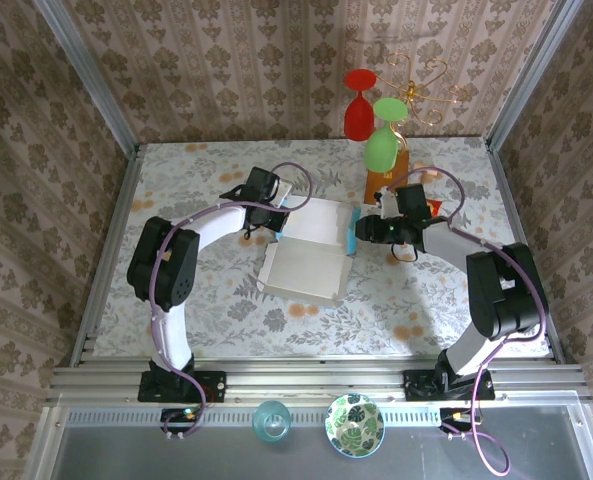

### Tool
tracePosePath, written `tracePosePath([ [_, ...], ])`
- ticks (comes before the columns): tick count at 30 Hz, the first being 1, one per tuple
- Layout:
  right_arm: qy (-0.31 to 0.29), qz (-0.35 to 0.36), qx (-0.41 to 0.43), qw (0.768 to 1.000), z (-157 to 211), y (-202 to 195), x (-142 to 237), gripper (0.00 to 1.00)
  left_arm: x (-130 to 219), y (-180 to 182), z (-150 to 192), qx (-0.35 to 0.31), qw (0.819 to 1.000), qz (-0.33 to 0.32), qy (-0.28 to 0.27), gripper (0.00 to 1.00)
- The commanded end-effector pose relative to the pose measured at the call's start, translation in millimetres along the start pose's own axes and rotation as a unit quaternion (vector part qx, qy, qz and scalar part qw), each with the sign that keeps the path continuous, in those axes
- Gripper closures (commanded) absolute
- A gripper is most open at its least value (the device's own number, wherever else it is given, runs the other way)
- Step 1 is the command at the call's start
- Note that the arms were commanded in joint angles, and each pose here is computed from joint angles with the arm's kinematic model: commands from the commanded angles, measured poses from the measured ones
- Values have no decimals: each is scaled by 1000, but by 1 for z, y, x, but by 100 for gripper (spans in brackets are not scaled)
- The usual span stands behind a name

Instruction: Fold the paper box

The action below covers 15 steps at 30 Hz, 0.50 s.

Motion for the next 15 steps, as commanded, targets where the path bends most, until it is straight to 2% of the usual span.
tracePosePath([
  [1,8,0,26,1000,-1,8,-5,64,-18,-2,33,-3,998,0,70,100],
  [15,2,33,43,999,-12,13,-18,66,-21,-8,29,-16,998,5,67,100],
])
Point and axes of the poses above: each hand's point on the last joint's axis, 136 mm out from that joint toward the fingers, its own x axis back along the fingers, its own y axis along the line the jaws close on, z = x × y, the point moved 7 cm from there along x, back along the fingers, and after that the axes turned 7 degrees about -x, right-handed, at the moved point
